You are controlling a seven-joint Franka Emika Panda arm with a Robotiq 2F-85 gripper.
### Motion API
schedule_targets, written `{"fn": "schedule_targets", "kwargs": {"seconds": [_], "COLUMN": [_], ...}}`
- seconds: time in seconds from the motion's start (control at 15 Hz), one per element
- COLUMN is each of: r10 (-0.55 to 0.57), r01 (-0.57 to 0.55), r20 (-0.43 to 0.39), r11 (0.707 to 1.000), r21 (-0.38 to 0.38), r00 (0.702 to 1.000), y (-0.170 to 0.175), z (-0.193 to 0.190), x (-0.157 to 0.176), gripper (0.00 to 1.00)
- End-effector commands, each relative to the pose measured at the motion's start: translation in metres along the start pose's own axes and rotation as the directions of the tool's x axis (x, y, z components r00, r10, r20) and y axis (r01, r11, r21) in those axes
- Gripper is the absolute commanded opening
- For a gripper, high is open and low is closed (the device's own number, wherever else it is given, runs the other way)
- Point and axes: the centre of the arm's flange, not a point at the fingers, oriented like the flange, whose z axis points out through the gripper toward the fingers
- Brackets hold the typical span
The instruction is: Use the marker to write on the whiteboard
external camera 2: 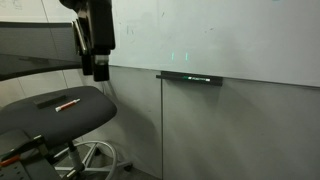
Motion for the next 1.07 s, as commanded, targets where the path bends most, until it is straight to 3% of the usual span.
{"fn": "schedule_targets", "kwargs": {"seconds": [0.0, 1.0], "r10": [0.0, -0.032], "r01": [0.0, 0.033], "r20": [0.0, -0.027], "r11": [1.0, 0.999], "r21": [0.0, 0.026], "r00": [1.0, 0.999], "y": [0.0, -0.0005], "z": [0.0, -0.0085], "x": [0.0, -0.0066], "gripper": [1.0, 1.0]}}
